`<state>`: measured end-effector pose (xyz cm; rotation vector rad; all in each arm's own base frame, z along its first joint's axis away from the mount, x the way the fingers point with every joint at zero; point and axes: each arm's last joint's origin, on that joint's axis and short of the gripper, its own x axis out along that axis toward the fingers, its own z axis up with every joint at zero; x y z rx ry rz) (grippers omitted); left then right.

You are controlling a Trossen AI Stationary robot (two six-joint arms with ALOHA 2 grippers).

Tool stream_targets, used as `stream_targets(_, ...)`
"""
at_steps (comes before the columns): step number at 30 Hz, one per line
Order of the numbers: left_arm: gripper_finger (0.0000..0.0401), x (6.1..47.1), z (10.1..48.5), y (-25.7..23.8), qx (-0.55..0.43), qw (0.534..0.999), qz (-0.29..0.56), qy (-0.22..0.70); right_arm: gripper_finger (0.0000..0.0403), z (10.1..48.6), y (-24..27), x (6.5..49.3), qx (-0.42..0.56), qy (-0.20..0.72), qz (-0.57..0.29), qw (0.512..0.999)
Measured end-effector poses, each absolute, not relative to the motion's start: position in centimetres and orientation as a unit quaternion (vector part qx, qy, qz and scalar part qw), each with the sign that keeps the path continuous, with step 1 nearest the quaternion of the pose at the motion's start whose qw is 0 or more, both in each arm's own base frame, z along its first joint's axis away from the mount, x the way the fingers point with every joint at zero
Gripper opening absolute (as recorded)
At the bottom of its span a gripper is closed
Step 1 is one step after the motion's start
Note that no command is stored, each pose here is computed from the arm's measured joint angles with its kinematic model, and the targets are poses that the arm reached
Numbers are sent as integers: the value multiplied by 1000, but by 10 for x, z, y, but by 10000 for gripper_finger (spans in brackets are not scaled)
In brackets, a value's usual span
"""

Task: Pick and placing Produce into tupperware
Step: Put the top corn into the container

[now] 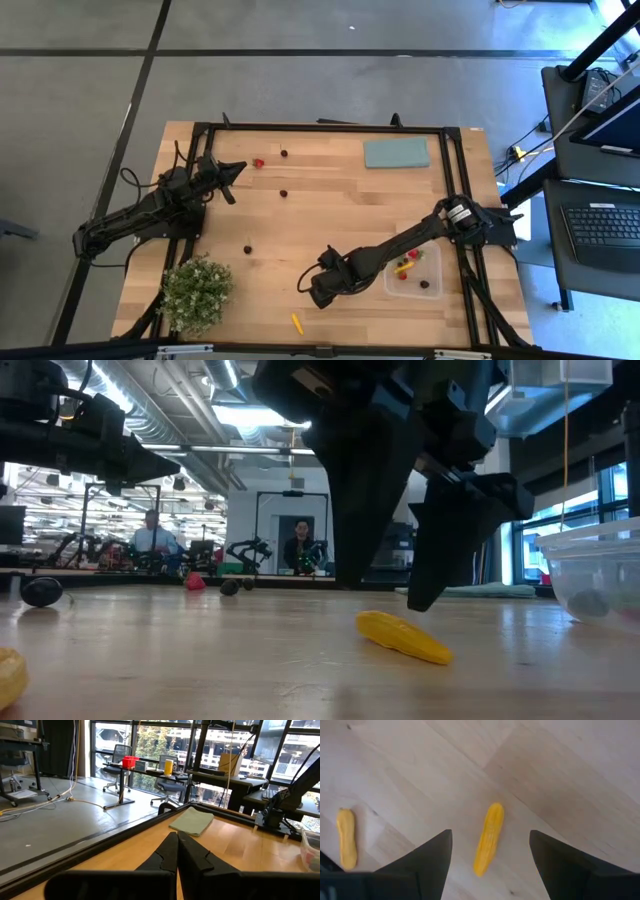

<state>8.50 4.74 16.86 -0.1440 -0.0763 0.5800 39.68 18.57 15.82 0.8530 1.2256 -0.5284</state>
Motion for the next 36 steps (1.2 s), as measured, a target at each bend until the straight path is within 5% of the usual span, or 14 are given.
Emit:
stream_targets(22,0,85,169,47,-71,955,286,-38,267,158,189,399,372,547,-208,721)
stream_targets(36,0,85,169,47,-71,955,286,-38,221,142,189,402,355,555,-213,722)
